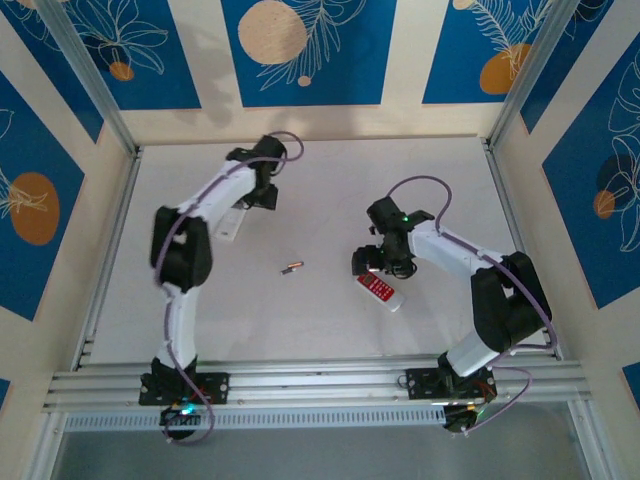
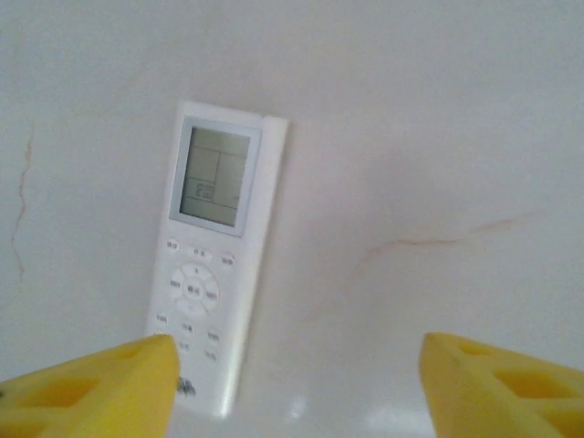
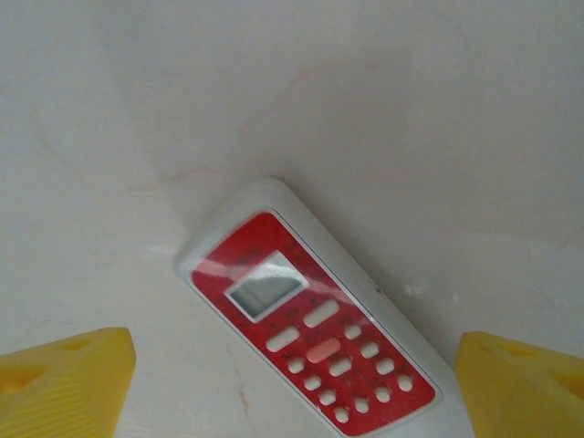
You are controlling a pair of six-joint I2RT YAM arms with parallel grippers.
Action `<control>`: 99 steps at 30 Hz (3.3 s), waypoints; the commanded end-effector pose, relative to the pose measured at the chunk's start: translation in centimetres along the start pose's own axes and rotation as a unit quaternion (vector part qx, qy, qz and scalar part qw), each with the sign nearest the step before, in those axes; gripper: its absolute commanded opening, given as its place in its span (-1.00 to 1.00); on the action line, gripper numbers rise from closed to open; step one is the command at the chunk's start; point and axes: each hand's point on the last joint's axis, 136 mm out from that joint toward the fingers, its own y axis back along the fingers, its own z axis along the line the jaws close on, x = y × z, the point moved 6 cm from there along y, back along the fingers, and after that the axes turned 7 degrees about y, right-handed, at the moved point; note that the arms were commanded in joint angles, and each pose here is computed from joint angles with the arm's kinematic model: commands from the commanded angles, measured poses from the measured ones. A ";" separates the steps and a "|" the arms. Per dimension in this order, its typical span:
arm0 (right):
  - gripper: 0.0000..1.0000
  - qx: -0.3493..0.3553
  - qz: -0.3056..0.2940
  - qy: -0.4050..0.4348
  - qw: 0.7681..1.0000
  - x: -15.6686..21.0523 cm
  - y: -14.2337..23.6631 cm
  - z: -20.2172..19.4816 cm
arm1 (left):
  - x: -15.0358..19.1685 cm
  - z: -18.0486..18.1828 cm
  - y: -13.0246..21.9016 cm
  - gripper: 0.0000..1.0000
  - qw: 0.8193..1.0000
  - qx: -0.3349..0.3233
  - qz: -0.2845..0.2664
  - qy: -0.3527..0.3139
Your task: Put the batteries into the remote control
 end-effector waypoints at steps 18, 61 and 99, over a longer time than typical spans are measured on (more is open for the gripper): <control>0.56 0.014 0.137 0.047 0.989 5.0 -4.7 2.0 | 5.9 -1.1 8.7 0.75 0.928 0.348 -0.008 0.134; 0.57 0.036 -0.473 0.475 0.741 0.3 8.1 15.1 | 13.9 -4.5 9.6 -0.98 0.852 0.209 0.182 0.444; -0.56 -0.261 0.104 0.233 0.931 0.2 -2.9 8.5 | 16.7 -1.4 17.5 1.00 0.758 0.410 -0.356 -0.361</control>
